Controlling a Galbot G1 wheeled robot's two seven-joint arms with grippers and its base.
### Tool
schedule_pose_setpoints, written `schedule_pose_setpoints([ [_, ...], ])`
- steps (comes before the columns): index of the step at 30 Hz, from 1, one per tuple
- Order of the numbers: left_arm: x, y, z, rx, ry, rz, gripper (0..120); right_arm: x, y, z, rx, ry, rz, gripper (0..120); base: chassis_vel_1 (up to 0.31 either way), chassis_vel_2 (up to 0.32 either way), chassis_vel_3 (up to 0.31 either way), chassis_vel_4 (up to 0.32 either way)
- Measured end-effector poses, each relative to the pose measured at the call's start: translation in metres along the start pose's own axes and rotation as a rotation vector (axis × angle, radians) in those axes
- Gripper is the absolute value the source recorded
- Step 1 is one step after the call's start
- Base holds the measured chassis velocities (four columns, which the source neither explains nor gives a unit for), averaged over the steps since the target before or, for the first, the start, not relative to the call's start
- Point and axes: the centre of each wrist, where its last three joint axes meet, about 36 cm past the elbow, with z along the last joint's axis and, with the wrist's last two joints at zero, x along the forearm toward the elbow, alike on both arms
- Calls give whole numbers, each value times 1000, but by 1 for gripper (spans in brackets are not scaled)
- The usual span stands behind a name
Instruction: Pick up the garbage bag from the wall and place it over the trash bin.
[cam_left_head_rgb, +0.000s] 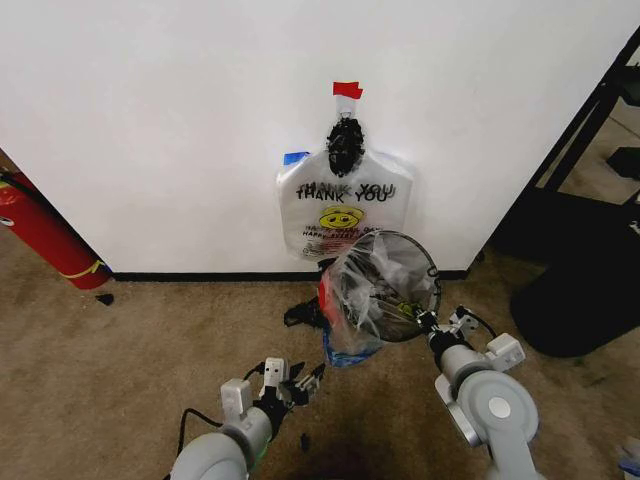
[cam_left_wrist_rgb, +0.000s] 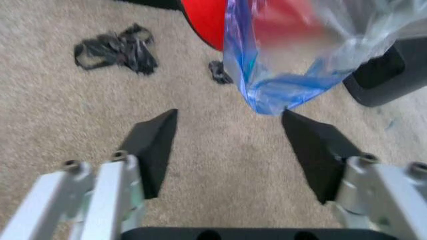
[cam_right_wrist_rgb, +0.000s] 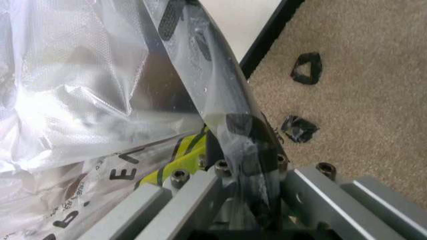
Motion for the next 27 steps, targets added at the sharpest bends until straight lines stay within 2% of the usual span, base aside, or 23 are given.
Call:
schedule_pose_setpoints([
  [1,0,0,0,0,0,0,70,0,0,0,0,0,0,0,0,0,0,0],
  [5,15,-8,-25,20,-61,-12,88,2,-3,6,54,-29,5,0,0,0,0,0],
  [7,23,-12,-39,0,-84,0,94,3,-4,11,81,-42,7,0,0,0,0,0],
  [9,25,-14,-43,-12,-90,4,92,3,-4,12,94,-50,8,0,0,0,0,0],
  [14,39,-22,-60,-57,-129,31,71,1,-8,21,186,-98,33,0,0,0,0,0],
  [16,40,-23,-61,-61,-132,33,68,1,-9,22,200,-107,38,0,0,0,0,0],
  [20,49,-29,-71,-87,-148,59,49,-3,-15,27,282,-160,64,0,0,0,0,0],
  [22,52,-32,-76,-105,-142,72,41,-5,-16,29,311,-183,69,0,0,0,0,0],
  [25,54,-34,-80,-119,-127,85,34,-5,-15,31,331,-201,69,0,0,0,0,0],
  [27,56,-35,-85,-137,-108,99,24,-6,-13,33,354,-218,64,0,0,0,0,0],
])
